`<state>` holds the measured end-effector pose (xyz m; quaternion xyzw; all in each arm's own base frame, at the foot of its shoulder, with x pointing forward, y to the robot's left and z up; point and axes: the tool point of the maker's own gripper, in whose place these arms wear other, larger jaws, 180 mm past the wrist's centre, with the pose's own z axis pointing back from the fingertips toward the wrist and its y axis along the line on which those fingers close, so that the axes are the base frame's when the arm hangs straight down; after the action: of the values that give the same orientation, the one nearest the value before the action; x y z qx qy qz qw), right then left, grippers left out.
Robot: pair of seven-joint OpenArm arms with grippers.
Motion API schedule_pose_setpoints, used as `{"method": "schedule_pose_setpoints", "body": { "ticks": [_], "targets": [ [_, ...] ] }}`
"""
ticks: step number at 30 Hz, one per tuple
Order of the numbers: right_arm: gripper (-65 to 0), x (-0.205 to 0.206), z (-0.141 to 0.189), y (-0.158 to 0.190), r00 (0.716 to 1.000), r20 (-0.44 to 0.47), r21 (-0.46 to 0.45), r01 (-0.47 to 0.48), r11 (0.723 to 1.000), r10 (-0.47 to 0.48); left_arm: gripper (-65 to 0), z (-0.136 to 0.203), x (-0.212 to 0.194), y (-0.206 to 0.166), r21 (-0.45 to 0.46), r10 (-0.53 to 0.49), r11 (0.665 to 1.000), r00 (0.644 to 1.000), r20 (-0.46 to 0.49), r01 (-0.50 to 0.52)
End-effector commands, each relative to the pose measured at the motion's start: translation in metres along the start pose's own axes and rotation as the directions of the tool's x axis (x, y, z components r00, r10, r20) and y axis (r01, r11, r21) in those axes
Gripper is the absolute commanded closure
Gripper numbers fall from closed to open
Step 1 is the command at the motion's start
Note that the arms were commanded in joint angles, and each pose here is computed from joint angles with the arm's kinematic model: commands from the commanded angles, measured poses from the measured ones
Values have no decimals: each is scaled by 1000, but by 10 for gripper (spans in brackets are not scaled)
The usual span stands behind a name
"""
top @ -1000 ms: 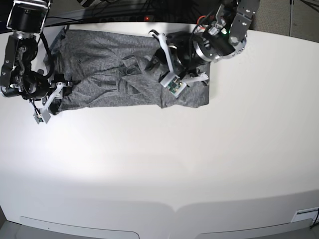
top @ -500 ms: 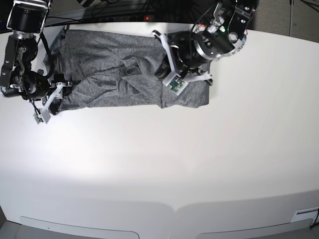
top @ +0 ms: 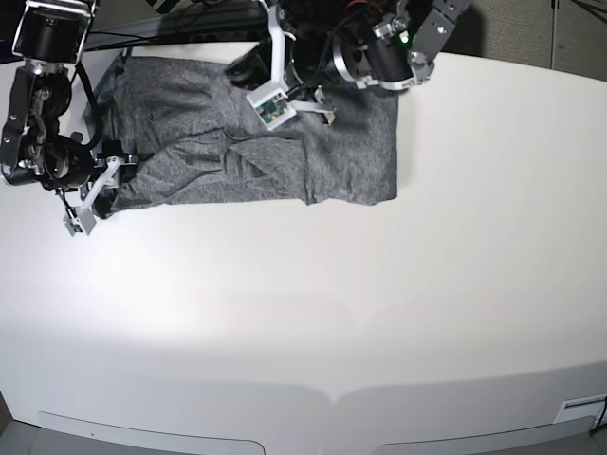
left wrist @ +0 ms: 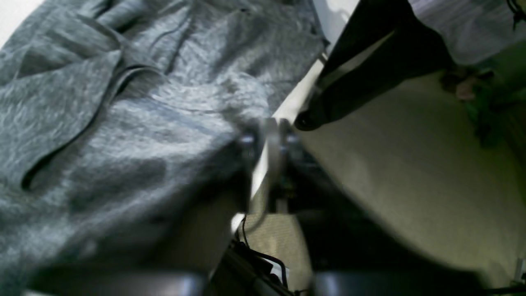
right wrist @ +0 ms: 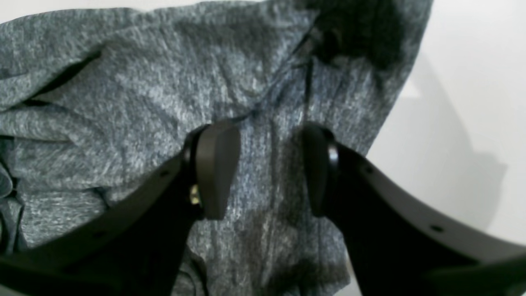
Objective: Fold the T-shirt properly
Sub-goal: 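Open the left gripper and press the folded layer flat, then smooth the folded layer with the left gripper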
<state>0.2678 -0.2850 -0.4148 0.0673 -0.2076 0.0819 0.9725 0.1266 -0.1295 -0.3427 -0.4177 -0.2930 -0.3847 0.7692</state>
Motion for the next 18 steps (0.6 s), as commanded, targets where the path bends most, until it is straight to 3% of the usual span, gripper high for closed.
{"method": "schedule_pose_setpoints", "body": {
  "ticks": [1,4,7,10,12,15,16,18],
  "targets": [
    [-293,14,9,-8,999,38,-20,-16,1000,17,-163,1,15,-4,-15,-9,1000,999,52,10],
    [-293,14,9,-8,999,39,-20,-17,1000,17,-256,2,20,-3,-13,-14,1000,997,76,15],
    [-293,14,9,-8,999,38,-20,-17,1000,17,-256,2,28,1,12,-37,999,992,119,36],
    [-293,14,9,-8,999,37,-20,-16,1000,17,-256,4,27,22,130,-91,989,991,102,77],
    [-293,13,9,-8,999,35,-20,-16,1000,17,-255,8,20,49,279,-117,955,992,47,100],
    [-293,13,9,-10,999,34,-23,-18,1000,19,-223,24,16,87,489,-137,863,990,-17,128],
    [-293,13,10,-10,999,33,-24,-18,1000,19,-198,28,15,94,526,-138,841,990,-27,132],
    [-293,13,10,-10,999,34,-24,-18,1000,19,-177,30,15,97,542,-141,829,989,-35,138]
  ]
}}
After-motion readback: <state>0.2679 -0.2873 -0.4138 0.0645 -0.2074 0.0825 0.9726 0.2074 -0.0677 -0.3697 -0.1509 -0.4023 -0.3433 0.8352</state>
